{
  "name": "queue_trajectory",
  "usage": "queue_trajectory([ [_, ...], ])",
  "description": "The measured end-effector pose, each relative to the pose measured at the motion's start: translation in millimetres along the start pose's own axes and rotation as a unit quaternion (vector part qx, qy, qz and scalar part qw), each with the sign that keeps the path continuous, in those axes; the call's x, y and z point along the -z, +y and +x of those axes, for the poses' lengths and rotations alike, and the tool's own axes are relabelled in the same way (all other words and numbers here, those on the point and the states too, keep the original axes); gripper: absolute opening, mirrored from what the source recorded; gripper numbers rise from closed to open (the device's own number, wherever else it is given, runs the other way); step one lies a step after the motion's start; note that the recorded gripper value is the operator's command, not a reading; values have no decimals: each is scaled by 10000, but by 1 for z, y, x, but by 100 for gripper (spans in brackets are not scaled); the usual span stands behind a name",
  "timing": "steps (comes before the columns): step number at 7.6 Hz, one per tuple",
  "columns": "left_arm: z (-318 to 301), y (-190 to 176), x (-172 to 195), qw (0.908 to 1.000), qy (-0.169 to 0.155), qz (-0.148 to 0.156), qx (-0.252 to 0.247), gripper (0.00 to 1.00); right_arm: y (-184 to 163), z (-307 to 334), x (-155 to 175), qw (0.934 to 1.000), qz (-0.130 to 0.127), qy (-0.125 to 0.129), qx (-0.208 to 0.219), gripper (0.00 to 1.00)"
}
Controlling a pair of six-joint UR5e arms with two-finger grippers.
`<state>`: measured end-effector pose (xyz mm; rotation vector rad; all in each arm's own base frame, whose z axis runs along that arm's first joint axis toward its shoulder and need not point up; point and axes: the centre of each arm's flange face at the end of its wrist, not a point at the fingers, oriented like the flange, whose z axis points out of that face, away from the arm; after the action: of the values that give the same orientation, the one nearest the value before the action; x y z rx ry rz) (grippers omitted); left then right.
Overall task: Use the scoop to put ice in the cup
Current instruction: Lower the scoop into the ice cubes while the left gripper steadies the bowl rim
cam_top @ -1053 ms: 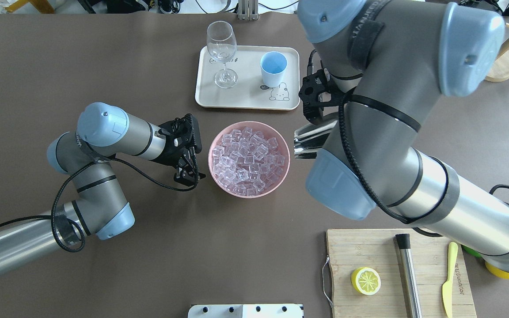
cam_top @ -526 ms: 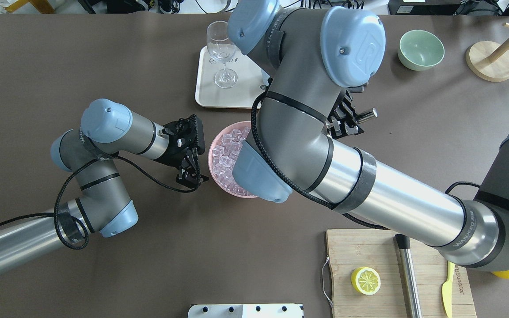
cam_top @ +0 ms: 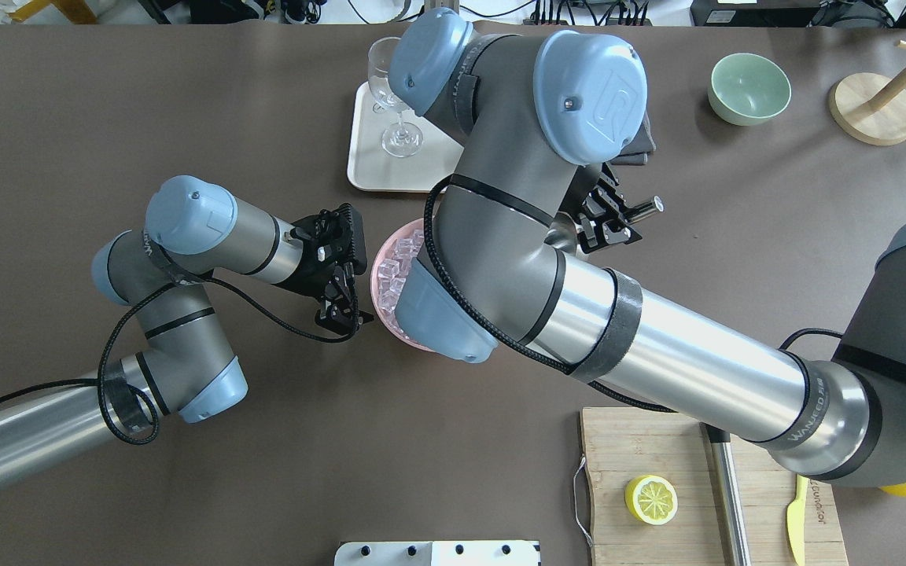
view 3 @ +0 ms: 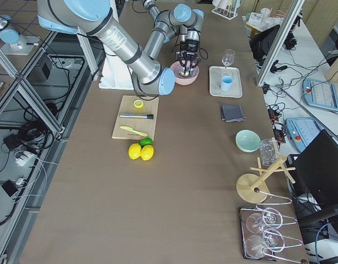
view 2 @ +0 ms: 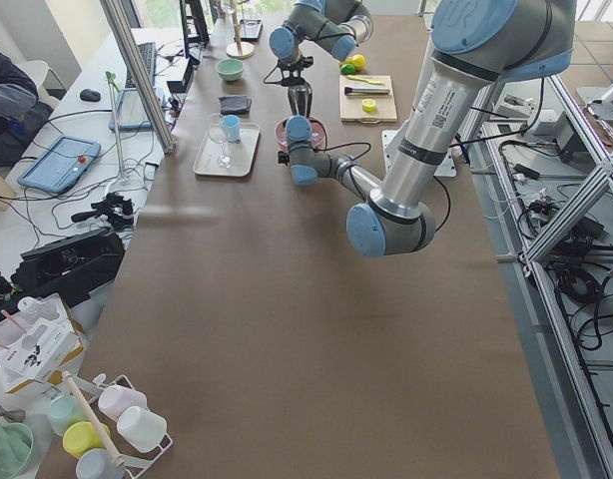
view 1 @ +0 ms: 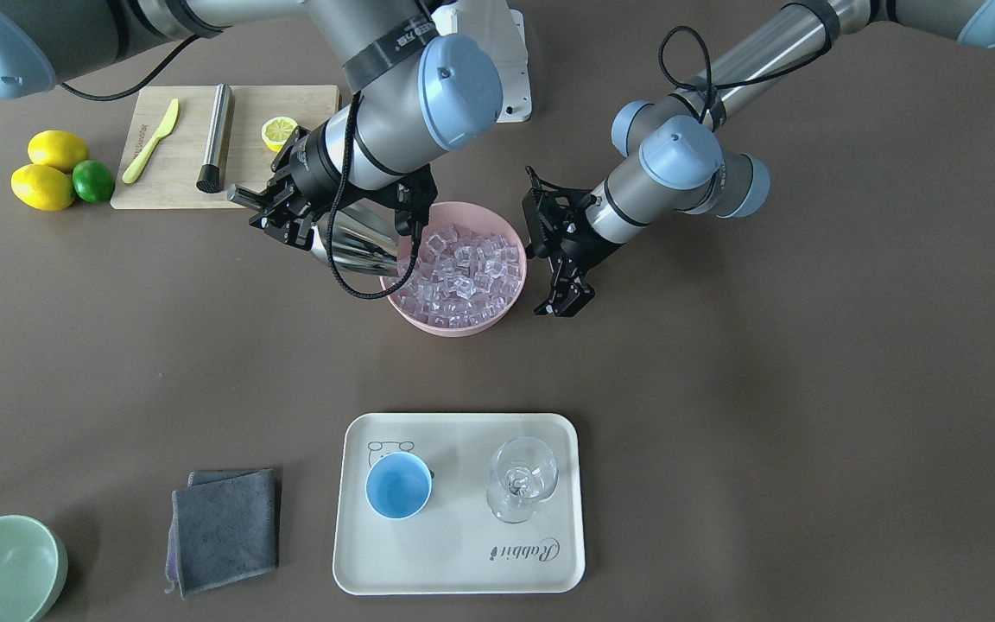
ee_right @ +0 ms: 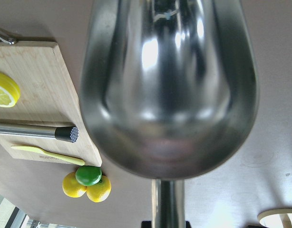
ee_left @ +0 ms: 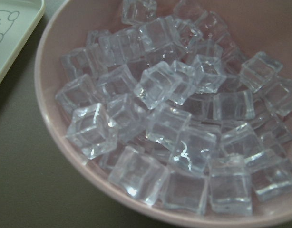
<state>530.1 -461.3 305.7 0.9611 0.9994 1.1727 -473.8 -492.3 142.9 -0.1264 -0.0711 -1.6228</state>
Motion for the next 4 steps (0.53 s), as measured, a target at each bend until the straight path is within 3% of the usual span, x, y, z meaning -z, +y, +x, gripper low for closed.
queue_trajectory([
  [4, 1, -7, -1, 9999, -130, 49, -34, 98, -33, 14, -2, 9998, -148, -101, 7, 0],
])
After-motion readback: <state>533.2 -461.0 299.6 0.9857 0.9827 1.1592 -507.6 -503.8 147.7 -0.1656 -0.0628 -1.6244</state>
